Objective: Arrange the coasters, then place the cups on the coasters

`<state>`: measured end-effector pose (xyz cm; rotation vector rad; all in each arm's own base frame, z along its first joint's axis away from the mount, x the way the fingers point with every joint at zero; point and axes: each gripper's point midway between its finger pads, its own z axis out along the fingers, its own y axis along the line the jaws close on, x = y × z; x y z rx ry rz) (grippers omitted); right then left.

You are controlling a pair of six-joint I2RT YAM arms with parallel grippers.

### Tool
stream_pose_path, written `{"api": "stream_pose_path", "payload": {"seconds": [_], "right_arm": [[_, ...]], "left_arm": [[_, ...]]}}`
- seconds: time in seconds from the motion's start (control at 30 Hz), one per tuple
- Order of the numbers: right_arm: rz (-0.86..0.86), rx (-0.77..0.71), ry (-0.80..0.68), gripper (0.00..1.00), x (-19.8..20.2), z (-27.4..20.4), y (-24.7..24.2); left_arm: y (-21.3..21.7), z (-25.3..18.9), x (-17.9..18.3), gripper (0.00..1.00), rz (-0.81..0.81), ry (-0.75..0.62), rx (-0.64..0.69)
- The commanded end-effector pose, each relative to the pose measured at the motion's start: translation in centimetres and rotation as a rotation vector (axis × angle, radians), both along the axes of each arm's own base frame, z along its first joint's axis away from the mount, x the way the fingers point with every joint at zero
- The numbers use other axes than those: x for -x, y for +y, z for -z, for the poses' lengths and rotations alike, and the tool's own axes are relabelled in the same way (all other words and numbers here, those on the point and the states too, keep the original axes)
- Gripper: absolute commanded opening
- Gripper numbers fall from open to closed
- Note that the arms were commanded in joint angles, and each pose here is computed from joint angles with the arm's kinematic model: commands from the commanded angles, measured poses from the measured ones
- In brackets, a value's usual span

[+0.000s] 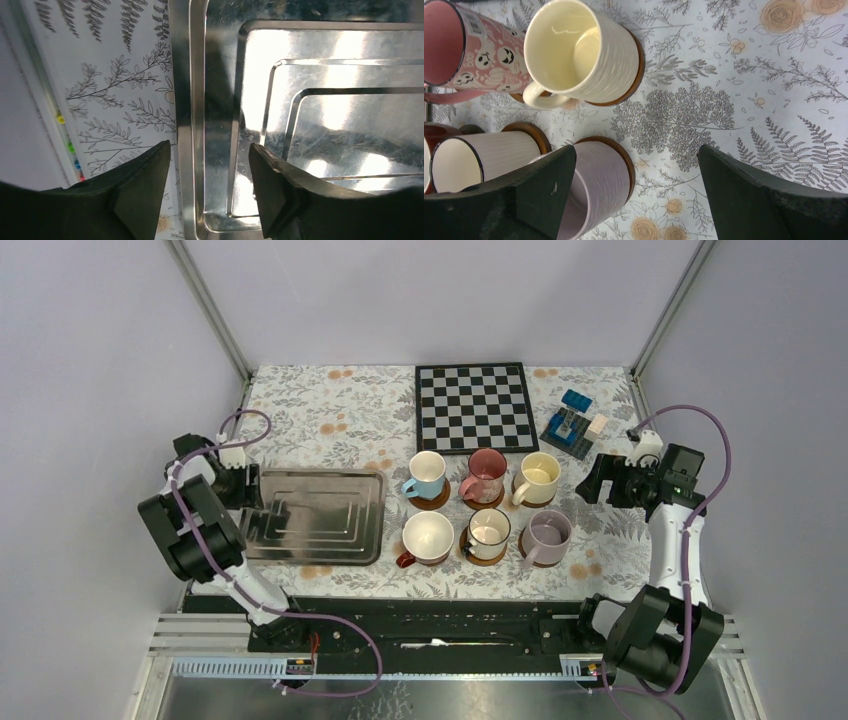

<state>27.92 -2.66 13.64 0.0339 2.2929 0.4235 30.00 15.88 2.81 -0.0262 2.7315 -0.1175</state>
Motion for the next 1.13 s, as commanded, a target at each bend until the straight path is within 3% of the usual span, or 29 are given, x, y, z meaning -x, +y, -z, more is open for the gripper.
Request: {"api": "stream_pose_path", "payload": {"seconds": [0.0, 0.23, 0.4, 0.53, 0.63, 1.1], "right_arm": [[-0.076, 0.027, -0.030, 0.98, -0.4, -1.5, 0.3], [-0.113, 0.032, -0.063, 0.98, -2.0, -3.9, 0.0], [-0.158, 0.021, -0.078, 0.98, -3.5, -5.7, -0.1], [-0.190, 0.059, -0.059, 0.98, -4.7, -6.4, 0.4], [-0.210, 0.106, -0.046, 0.98, -5.1, -5.8, 1.3], [-0.237, 0.133, -0.032, 0.98, -4.2, -3.0, 2.8]], "left_arm": [[-0.6, -4.9, -1.8, 0.68, 0.020, -0.129, -0.036], [-5.3, -11.1, -5.6, 0.98, 0.148, -0.268, -0.107], [-12.0, -17.2, -9.2, 0.99, 0.298, -0.370, -0.165], [-18.4, -20.5, -10.6, 0.99, 0.365, -0.440, -0.073], [-22.2, -20.4, -10.5, 0.99, 0.375, -0.455, 0.018], [-22.9, -16.8, -7.8, 0.99, 0.259, -0.484, 0.087]]}}
